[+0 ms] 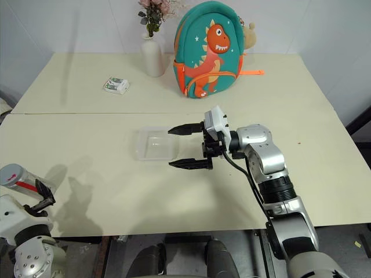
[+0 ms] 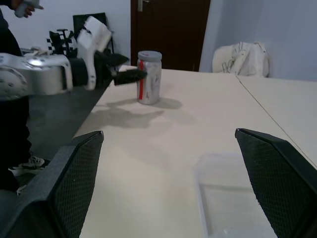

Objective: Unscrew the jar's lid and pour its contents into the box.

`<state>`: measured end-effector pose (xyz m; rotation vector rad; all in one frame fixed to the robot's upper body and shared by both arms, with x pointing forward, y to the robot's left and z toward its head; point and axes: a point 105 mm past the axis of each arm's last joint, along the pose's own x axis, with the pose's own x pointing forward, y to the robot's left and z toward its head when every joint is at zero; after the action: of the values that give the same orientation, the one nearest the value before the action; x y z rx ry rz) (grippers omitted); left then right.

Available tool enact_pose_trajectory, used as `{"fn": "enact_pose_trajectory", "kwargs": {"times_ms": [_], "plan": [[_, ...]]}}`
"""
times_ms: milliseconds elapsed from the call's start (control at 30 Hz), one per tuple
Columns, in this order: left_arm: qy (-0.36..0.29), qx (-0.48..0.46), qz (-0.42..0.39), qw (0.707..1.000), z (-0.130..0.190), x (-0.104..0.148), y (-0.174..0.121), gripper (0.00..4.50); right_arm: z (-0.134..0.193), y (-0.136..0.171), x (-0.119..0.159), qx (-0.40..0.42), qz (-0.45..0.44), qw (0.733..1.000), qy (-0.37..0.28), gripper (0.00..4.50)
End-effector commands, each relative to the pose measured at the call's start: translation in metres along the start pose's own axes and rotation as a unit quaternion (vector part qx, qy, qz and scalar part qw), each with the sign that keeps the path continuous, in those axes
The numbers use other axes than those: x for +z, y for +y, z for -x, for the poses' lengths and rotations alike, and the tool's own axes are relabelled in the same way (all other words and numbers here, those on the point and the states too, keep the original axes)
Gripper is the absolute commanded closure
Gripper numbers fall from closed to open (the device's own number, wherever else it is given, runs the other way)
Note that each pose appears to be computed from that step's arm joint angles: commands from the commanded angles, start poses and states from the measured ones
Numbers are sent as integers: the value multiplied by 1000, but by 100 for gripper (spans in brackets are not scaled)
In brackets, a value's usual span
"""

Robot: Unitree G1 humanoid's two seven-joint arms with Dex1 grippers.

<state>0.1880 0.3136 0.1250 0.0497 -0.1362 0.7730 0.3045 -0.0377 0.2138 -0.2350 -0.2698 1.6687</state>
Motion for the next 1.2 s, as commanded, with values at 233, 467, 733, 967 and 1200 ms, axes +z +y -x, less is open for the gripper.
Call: {"fn": "enact_pose_trajectory", "kwargs": {"times_ms": [233,467,733,967,1200], "plan": [[-23,13,1,1000,-19,7,0,4,-7,6,16,13,15,999,-25,0],[-35,23,-2,999,-27,12,1,4,-7,3,18,12,21,999,-25,0],[-21,33,15,999,-35,7,8,22,-9,1,18,-1,25,999,-28,0],[-10,32,19,999,-39,4,9,217,-7,1,16,-11,23,999,-27,0],[-7,15,35,999,-46,5,3,222,-3,0,14,-23,23,999,-23,0]]}}
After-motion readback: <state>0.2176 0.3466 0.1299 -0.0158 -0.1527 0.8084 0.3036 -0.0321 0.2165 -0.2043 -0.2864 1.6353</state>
